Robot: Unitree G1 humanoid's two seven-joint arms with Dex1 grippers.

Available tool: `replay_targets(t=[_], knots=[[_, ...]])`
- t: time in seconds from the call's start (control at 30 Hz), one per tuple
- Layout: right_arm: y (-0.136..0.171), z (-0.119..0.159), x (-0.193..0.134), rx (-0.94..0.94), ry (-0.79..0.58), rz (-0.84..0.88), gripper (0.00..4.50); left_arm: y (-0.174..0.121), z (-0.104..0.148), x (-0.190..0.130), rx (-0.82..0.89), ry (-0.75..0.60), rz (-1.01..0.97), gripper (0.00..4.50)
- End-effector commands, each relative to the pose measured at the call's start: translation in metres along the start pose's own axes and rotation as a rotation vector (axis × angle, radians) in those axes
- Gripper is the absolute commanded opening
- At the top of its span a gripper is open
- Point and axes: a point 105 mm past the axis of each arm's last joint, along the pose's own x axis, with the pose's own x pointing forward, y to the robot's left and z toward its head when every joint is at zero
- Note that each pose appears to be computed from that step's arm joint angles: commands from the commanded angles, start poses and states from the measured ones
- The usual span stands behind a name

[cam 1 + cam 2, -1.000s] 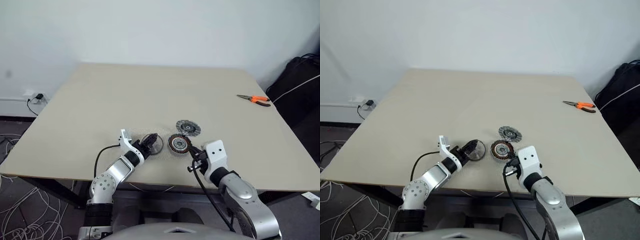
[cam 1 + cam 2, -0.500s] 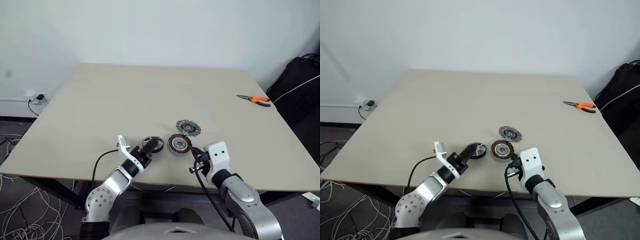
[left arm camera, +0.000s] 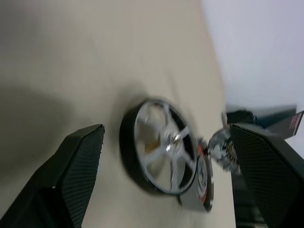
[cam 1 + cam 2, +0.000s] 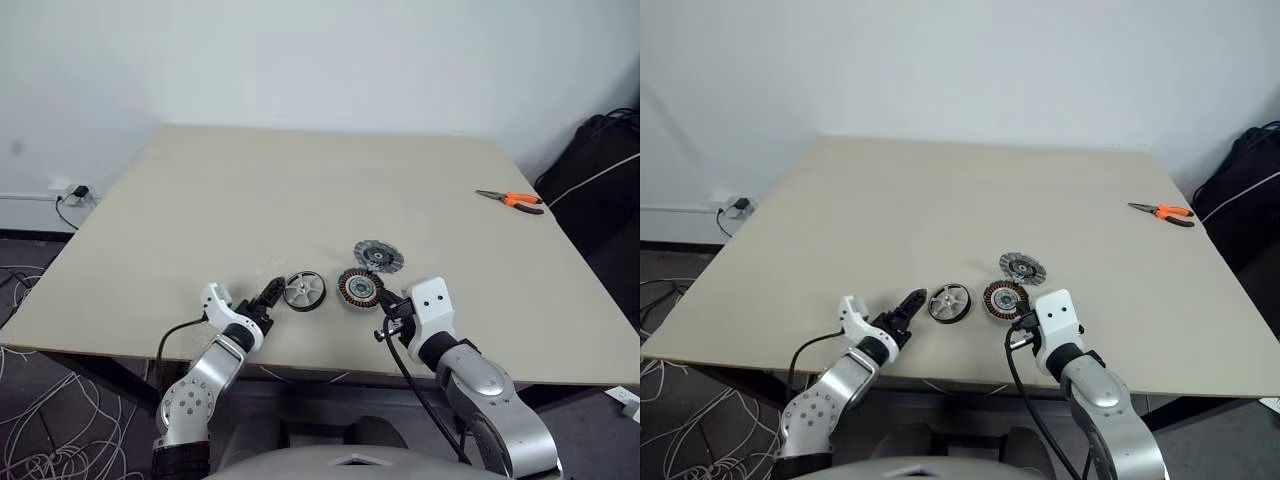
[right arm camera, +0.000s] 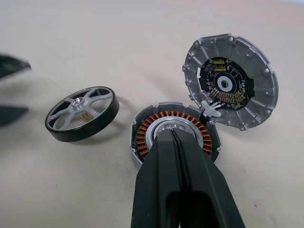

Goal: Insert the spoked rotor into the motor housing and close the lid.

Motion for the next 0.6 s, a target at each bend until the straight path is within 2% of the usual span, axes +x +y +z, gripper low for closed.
replay_targets(t=[0.03, 0.6], knots=[[-0.001, 0.009, -0.001, -0.006, -0.036, -0.008, 0.0, -0.028, -0.025, 0.011, -0.126, 0.067, -0.093, 4.49], [-0.004, 0.008, -0.005, -0.001, -0.032, -0.032, 0.0, -0.039, -0.038, 0.027, -0.141, 0.142, -0.123, 4.49]])
